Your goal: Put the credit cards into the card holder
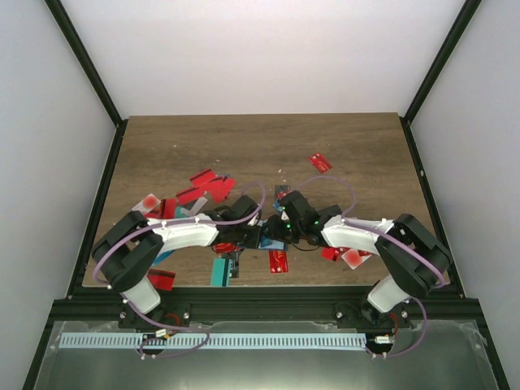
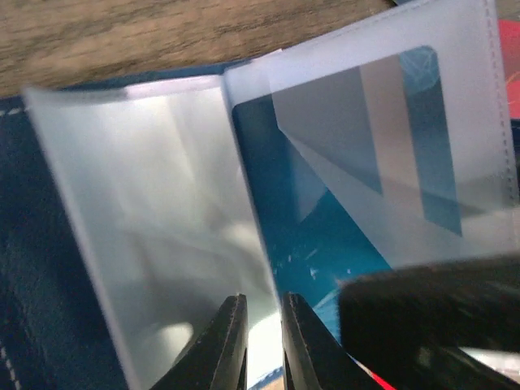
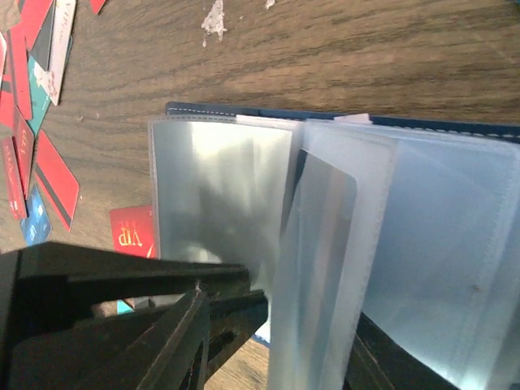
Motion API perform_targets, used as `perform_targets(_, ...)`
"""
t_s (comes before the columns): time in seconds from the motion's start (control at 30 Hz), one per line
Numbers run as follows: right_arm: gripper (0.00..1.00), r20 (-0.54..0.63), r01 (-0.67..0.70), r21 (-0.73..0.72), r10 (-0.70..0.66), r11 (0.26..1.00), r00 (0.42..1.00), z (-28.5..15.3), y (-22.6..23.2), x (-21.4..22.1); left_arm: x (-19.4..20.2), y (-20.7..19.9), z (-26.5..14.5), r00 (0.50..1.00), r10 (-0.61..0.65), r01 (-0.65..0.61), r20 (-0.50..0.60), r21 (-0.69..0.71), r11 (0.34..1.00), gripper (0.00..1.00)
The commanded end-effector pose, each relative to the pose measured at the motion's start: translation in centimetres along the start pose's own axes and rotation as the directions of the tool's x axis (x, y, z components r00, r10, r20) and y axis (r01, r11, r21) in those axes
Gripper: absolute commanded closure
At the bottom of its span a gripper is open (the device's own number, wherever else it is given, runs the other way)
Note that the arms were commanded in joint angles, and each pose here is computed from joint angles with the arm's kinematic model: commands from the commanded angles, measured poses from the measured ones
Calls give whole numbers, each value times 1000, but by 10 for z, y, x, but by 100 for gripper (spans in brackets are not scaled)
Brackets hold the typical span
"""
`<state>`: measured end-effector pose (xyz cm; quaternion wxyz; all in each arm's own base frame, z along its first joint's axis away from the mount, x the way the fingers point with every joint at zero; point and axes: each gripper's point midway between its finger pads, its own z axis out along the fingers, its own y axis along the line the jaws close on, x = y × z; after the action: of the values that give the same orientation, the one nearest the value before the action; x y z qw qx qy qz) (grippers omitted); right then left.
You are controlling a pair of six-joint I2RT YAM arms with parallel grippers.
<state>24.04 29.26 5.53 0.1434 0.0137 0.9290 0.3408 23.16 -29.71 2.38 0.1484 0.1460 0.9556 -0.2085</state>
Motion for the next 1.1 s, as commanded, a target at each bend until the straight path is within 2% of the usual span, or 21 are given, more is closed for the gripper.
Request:
perform_targets(0.0, 61, -1, 39, 12, -39, 999, 999, 7, 14, -5, -7, -5, -23, 998, -38, 34, 59, 55, 998, 85)
perform_targets(0.3, 60, -15, 61, 55, -60, 997, 998, 18, 24, -5, 0, 23, -71, 982, -123, 119, 143, 36, 992, 86)
perform_targets(0.6, 57, -63, 97, 81, -92, 992, 994, 45, 43, 6, 16, 64, -86, 967, -182, 182, 177, 16, 983, 86)
perform_targets(0.93, 55, -62, 114, 45, -111, 992, 992, 54, 62, 4, 11, 53, -102, 960, -175, 156, 220, 98, 983, 86)
perform_targets(1.07, 49, -49, 153, -4, -153, 988, 987, 48, 82, -2, 5, 48, -108, 953, -177, 151, 247, 121, 981, 86)
